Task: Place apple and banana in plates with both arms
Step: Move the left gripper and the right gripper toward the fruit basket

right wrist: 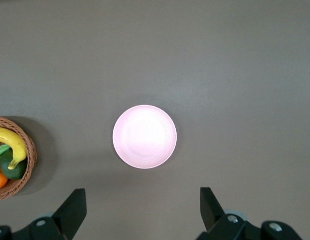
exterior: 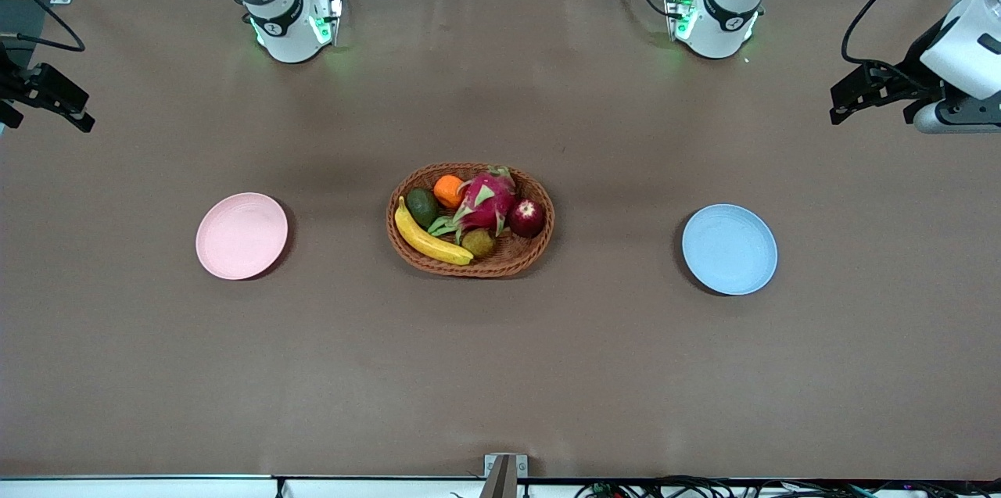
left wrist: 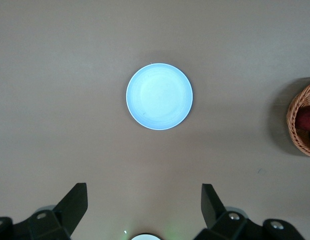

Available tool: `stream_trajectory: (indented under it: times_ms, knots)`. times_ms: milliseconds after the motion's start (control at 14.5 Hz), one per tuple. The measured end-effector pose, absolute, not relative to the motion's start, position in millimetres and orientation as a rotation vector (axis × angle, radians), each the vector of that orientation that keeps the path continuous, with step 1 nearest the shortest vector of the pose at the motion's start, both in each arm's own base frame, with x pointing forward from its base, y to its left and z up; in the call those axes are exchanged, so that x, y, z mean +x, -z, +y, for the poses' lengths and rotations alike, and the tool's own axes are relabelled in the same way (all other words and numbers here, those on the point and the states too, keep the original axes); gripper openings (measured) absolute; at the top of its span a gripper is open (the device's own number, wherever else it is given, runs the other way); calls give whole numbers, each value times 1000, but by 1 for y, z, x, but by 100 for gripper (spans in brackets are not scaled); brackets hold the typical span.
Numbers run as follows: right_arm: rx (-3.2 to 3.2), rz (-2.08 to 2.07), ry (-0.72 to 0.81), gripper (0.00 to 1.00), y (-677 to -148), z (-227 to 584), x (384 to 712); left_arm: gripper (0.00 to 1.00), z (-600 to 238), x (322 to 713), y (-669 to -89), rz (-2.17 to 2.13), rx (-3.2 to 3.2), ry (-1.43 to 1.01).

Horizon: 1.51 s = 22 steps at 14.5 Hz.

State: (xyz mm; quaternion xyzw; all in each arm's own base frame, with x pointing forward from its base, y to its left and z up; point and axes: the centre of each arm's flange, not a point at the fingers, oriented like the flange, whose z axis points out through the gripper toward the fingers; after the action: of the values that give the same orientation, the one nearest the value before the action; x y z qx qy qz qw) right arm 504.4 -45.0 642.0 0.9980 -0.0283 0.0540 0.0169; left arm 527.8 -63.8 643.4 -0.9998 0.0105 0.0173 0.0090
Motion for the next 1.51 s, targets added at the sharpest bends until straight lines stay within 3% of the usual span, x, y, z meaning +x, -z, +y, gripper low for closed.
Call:
stream_trajectory:
  times_ms: [412,688,1031,1306,1512]
  knots:
    - [3102,-85,-167,100,-642,-44,504,100,-64,531,-640,33,-3123,-61]
    - [3107,-76,-127,100,-629,-43,511,100,-78,556,-607,58,-3155,-107]
    - [3118,128,39,100,-559,23,553,100,-157,589,-529,-105,-3161,-187]
    - [3111,275,202,100,-487,81,592,100,-237,592,-471,-199,-3143,-221]
    - [3124,384,307,100,-433,134,600,100,-286,586,-430,-362,-3112,-246]
